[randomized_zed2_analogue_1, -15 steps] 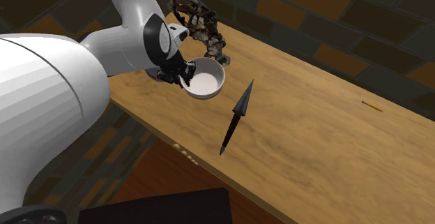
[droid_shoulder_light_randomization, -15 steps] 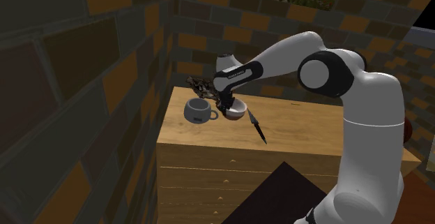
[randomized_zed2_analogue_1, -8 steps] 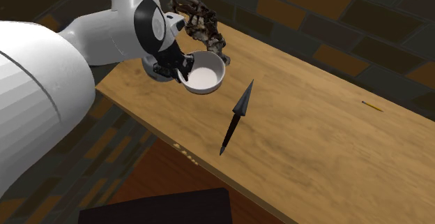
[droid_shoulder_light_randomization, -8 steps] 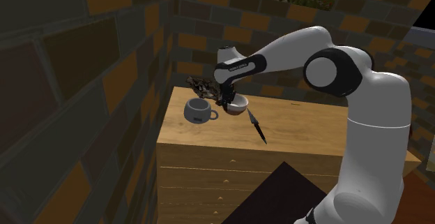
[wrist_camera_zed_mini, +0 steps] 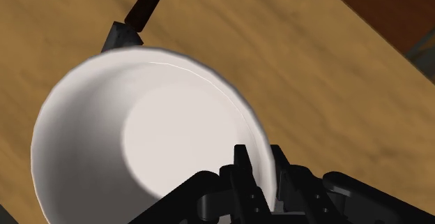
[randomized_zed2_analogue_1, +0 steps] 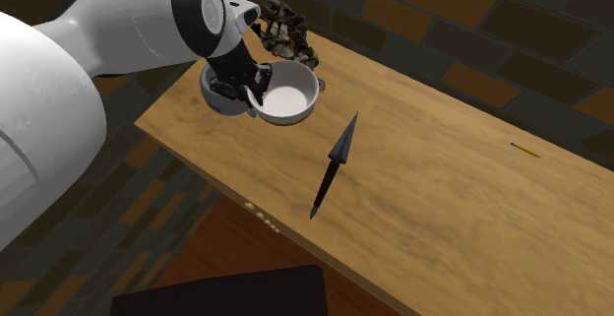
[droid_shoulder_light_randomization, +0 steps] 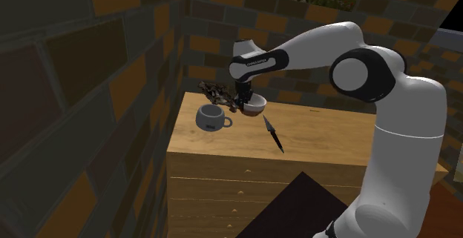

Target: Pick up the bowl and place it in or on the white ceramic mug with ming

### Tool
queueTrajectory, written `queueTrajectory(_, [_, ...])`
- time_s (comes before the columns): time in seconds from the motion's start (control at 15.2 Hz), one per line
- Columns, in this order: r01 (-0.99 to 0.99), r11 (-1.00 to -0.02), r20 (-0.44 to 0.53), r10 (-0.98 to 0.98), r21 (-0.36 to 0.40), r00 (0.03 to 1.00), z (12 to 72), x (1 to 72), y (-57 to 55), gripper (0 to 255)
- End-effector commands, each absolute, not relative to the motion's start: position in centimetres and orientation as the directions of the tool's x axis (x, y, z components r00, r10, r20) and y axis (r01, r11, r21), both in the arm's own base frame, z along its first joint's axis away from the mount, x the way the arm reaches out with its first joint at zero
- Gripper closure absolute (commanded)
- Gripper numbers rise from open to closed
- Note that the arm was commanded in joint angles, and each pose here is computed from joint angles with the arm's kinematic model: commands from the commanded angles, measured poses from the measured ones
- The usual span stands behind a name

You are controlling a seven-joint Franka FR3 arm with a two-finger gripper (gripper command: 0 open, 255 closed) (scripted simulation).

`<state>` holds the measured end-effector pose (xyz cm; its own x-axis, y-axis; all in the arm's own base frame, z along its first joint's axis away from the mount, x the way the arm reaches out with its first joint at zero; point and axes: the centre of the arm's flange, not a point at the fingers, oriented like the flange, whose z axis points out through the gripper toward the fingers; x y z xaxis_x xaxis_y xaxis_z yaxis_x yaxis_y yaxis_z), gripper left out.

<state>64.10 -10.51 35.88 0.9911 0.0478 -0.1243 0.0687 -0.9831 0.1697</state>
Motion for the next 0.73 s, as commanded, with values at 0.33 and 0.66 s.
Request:
queueTrajectory(0.33, [0.069, -0.983, -0.124, 0.048, 0.170, 0.991, 39.6, 64.2, -10.5, 255])
queueTrajectory(0.66, [0.069, -0.983, -0.124, 0.048, 0.170, 0.991, 40.7, 66.6, -7.4, 255])
